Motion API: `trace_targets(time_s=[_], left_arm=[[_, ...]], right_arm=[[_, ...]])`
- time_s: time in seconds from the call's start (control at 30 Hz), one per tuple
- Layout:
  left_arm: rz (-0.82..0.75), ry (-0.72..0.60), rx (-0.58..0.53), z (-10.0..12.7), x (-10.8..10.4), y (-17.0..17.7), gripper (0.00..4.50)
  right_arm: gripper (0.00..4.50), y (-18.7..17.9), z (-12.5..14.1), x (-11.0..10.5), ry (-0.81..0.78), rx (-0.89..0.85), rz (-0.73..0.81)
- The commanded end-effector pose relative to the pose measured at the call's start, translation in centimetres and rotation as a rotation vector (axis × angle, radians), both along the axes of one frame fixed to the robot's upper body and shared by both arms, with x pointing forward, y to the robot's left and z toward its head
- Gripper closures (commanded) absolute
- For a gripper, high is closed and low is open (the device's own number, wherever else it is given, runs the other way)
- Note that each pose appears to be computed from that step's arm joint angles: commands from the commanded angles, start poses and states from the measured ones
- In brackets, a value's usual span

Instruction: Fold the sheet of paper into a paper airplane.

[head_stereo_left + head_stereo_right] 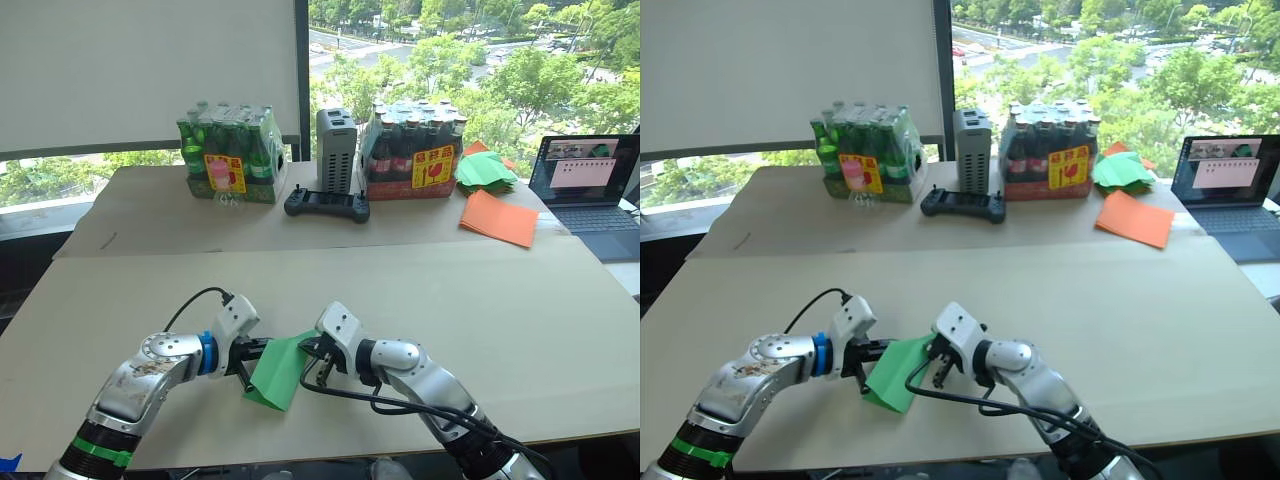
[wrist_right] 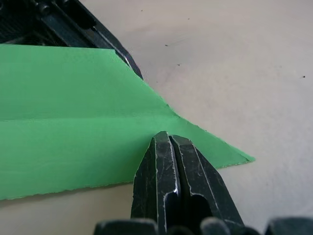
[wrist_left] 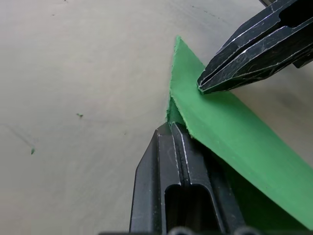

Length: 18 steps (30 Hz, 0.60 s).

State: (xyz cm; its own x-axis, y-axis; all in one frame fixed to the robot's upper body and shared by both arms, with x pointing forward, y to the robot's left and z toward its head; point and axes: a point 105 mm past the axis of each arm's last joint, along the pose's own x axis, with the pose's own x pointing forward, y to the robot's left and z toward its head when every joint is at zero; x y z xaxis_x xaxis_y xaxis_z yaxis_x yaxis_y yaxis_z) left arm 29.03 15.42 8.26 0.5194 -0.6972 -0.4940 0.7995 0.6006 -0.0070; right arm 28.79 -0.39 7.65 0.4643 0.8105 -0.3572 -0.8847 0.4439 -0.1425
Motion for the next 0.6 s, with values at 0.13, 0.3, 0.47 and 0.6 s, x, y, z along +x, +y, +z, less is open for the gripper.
trace_targets(time_s=[0.13,0.3,0.47,0.6], left_arm=[[-0.036,-0.175,0.005,4.8,1.3,0.6,4.48],[-0.124,-0.105,0.018,2.0,-0.5,-1.0,4.48],[-0.154,-0.055,0.029,-0.5,-1.3,-1.8,4.48],[-0.146,-0.052,0.069,-1.8,-0.9,-1.5,4.48]], right_arm=[[4.5,0.3,-0.2,-0.4,-0.017,-0.026,0.039],[4.5,0.4,-0.1,-0.5,-0.019,-0.024,0.042],[4.5,0.3,0.2,-0.5,-0.026,-0.023,0.042],[4.5,0.1,1.1,-0.5,-0.05,0.0,0.047]])
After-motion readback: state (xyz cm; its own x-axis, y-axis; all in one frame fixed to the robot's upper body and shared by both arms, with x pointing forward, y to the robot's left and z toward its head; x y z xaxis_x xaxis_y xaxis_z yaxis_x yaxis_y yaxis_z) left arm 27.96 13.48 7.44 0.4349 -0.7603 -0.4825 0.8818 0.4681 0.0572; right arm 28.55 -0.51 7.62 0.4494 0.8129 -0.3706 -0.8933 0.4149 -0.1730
